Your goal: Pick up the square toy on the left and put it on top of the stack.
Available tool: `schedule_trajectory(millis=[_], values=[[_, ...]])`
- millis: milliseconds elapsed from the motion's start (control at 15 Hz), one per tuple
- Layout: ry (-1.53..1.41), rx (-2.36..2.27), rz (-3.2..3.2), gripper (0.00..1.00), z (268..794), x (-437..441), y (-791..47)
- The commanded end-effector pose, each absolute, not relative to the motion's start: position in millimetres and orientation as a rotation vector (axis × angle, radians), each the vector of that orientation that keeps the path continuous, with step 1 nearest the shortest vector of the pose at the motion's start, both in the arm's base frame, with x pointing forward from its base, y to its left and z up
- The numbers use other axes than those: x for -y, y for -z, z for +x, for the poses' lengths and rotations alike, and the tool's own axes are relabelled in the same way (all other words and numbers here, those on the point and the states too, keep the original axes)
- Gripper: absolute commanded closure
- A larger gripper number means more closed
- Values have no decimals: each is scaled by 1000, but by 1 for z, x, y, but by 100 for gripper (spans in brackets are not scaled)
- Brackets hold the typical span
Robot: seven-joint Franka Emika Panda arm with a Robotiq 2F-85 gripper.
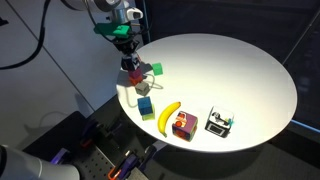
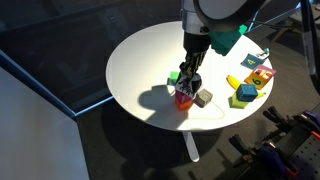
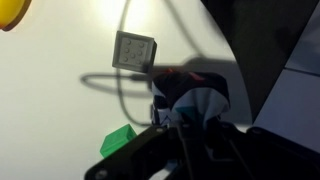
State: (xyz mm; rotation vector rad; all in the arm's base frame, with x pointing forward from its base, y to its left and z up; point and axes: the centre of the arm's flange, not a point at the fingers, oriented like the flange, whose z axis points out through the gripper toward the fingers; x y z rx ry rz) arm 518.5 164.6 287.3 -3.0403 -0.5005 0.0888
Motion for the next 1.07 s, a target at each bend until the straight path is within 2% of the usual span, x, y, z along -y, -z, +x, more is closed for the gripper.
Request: schedule_trajectory(millis=[0,533,933,1000], values=[[-88,398,-3060,95,528,-172,-293],[-93,264,-3074,94,531,-174,-287],[-98,280,-3076,82,531,-175,-280],[-100,281,-3076,76,531,-175,-280]])
